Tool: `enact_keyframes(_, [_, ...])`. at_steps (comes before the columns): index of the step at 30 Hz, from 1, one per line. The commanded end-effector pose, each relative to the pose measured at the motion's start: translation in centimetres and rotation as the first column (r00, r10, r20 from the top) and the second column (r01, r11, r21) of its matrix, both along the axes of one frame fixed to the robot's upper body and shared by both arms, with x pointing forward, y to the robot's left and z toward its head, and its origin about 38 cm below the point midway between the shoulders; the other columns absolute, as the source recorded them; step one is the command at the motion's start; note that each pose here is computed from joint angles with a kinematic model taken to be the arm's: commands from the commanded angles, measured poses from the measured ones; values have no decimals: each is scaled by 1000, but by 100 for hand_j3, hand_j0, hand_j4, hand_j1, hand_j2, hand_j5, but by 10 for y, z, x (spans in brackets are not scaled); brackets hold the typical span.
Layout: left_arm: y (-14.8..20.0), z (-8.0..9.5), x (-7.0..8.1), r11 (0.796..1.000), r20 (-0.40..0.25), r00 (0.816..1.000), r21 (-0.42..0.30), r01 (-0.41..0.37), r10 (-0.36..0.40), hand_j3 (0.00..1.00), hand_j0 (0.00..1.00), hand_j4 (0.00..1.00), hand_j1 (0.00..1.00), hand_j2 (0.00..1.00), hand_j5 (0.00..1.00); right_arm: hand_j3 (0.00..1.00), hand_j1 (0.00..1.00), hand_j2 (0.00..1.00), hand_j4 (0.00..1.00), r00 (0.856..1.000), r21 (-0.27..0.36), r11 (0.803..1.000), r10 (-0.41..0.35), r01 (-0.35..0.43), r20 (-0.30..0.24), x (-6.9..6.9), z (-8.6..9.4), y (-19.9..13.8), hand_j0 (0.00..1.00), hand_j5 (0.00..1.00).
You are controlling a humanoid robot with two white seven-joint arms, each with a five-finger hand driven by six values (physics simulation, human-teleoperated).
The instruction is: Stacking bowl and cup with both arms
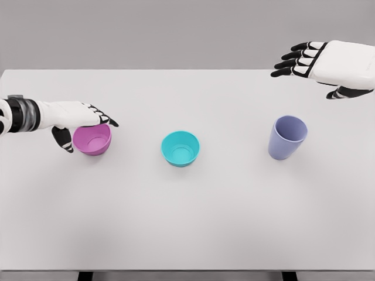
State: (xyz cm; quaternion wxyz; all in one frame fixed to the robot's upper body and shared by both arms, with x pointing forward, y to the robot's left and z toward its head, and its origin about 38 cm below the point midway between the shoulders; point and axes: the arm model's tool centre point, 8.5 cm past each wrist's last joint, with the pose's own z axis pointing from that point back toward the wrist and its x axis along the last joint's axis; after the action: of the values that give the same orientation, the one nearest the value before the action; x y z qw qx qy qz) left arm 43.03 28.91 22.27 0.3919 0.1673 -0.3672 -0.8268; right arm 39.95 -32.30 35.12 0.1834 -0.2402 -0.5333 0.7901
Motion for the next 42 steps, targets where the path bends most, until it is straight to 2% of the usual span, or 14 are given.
enact_keyframes(1, [0, 0, 0, 1000, 1, 1000, 0, 0, 0, 100, 100, 100, 100, 100, 100, 100, 100, 100, 100, 1000, 4, 1000, -2, 2, -1, 0, 0, 0, 100, 100])
enact_keyframes(10, [-6, -6, 5, 1000, -4, 1000, -1, 1, -1, 100, 100, 100, 100, 100, 100, 100, 100, 100, 100, 1000, 4, 1000, -2, 2, -1, 0, 0, 0, 100, 100])
enact_keyframes(13, [-5, -13, 3, 1000, -20, 1000, -3, -3, 3, 100, 100, 100, 100, 100, 100, 100, 100, 100, 100, 1000, 5, 1000, -1, 1, -1, 0, 0, 0, 100, 100])
enact_keyframes(25, [-3, -13, 5, 1000, -20, 1000, -2, -13, 13, 100, 100, 100, 100, 100, 100, 100, 100, 100, 100, 1000, 2, 1000, -4, 4, -1, 0, 1, -1, 100, 100])
enact_keyframes(30, [-6, -17, 10, 1000, -19, 1000, 0, -14, 14, 100, 100, 100, 100, 100, 100, 100, 100, 100, 100, 1000, 1, 1000, -4, 4, -20, -1, -7, -1, 100, 100])
enact_keyframes(42, [-4, -24, 8, 1000, -35, 999, 2, -21, 21, 100, 100, 100, 100, 100, 100, 100, 100, 100, 100, 1000, 4, 1000, -3, 3, -15, 0, -5, 0, 100, 100])
